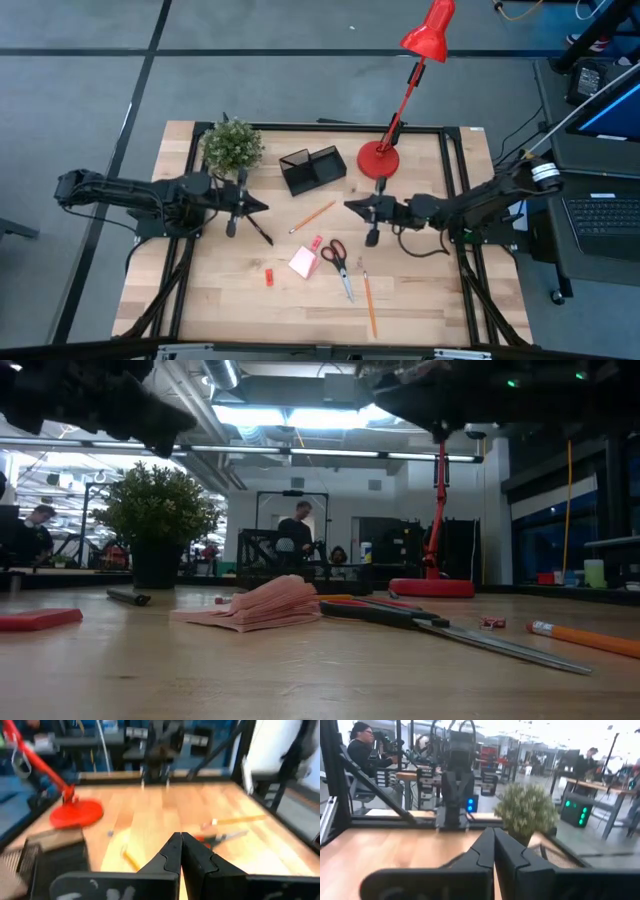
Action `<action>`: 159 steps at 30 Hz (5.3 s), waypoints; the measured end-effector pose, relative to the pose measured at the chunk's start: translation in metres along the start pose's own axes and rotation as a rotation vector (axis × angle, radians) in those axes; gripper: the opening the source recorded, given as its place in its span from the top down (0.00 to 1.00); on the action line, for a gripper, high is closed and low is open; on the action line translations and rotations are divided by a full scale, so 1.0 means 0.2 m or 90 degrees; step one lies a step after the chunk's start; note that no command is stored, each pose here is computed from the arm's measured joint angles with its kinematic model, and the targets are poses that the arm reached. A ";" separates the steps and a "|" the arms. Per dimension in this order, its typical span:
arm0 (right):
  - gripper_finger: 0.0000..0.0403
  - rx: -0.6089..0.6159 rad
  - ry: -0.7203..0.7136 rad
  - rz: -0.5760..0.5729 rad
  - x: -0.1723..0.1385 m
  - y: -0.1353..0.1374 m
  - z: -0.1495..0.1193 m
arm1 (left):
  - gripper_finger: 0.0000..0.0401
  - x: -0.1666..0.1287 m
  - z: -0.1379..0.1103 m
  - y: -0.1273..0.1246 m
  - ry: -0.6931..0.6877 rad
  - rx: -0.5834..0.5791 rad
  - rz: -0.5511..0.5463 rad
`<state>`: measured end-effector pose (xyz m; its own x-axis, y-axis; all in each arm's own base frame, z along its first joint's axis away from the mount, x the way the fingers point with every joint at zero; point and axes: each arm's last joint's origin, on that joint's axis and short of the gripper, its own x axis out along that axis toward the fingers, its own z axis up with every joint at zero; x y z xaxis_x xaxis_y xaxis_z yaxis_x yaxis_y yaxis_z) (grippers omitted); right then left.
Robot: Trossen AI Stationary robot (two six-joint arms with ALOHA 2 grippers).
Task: Pick and place office supplies into organizer
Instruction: Put the black pen into the black desk organizer
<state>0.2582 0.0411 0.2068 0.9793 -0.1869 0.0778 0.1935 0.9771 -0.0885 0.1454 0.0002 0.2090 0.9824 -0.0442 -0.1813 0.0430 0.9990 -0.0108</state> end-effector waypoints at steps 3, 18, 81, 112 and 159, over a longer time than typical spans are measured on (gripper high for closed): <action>0.99 0.013 0.015 -0.001 -0.05 -0.01 -0.04 | 1.00 0.01 0.01 -0.02 0.041 0.012 0.010; 0.98 0.015 0.049 0.004 -0.09 -0.01 -0.09 | 0.99 0.17 0.18 -0.23 0.299 -0.024 0.092; 0.98 -0.050 0.069 0.050 -0.08 -0.01 -0.10 | 0.74 0.43 -0.21 -0.12 0.797 0.178 -0.027; 0.98 -0.040 0.077 0.035 -0.07 -0.03 -0.11 | 0.95 0.48 -0.31 -0.09 0.859 0.195 -0.119; 0.98 -0.044 0.089 0.036 -0.07 -0.03 -0.12 | 0.95 0.09 0.25 -0.01 0.186 0.137 -0.016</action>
<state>0.2444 0.0349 0.1828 0.9866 -0.1483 -0.0681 0.1362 0.9782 -0.1571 0.1712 -0.0032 0.2549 0.8888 -0.0368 -0.4569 0.1344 0.9739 0.1830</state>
